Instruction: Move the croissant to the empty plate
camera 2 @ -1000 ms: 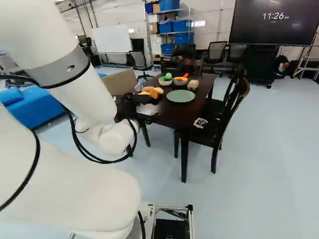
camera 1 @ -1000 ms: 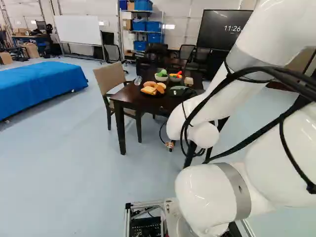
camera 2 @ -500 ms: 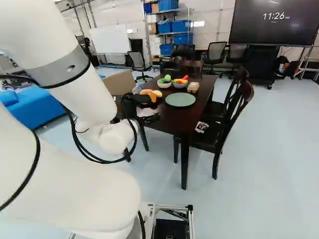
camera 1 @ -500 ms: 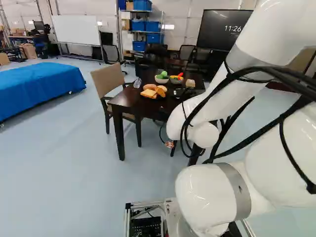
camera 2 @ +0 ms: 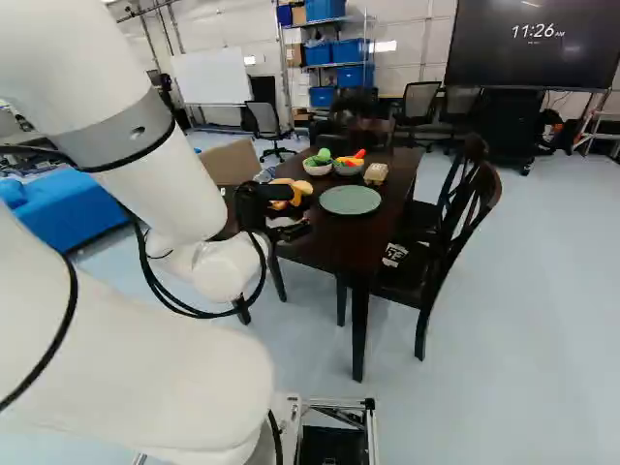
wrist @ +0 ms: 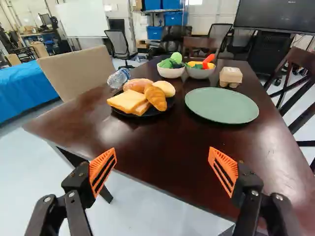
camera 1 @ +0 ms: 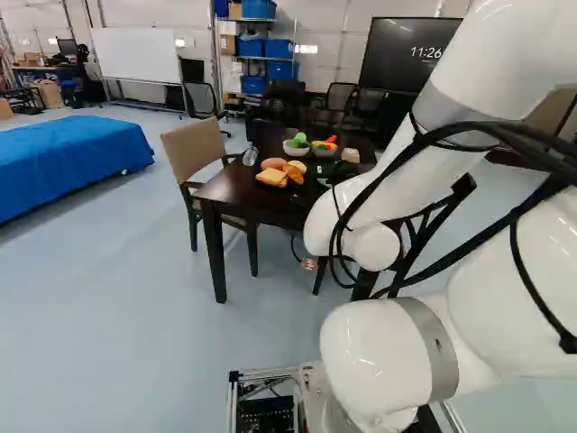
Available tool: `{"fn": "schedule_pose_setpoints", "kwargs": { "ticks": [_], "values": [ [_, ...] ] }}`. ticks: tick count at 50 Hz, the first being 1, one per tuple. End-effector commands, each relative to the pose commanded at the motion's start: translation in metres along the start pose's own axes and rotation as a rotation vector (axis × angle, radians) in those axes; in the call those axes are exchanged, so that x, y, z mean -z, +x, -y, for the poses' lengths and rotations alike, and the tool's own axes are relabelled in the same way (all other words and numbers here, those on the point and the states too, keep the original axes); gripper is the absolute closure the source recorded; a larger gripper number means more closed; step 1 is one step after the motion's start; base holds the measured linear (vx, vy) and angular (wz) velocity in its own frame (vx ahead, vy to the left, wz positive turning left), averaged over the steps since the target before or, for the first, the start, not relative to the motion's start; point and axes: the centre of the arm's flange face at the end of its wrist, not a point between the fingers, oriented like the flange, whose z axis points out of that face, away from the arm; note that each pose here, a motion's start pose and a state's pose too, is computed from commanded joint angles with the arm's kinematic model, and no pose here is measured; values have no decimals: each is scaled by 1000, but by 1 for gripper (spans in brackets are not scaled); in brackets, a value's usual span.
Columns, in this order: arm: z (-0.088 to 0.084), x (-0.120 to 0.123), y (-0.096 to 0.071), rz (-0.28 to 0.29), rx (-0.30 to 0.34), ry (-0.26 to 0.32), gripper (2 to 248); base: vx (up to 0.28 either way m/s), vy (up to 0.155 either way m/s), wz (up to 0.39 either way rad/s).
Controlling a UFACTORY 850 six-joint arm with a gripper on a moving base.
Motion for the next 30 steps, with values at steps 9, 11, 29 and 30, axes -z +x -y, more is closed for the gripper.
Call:
{"fn": "schedule_pose_setpoints", "kwargs": {
  "ticks": [9, 11, 29, 30],
  "values": [
    [0, 0, 0, 0, 0, 0, 3, 100, 2, -8],
    [0, 0, 0, 0, 0, 0, 3, 95, 1, -13],
    [0, 0, 0, 0, 0, 0, 3, 51, 2, -4],
    [0, 0, 0, 0, 0, 0, 3, 0, 0, 0]
  ]
}}
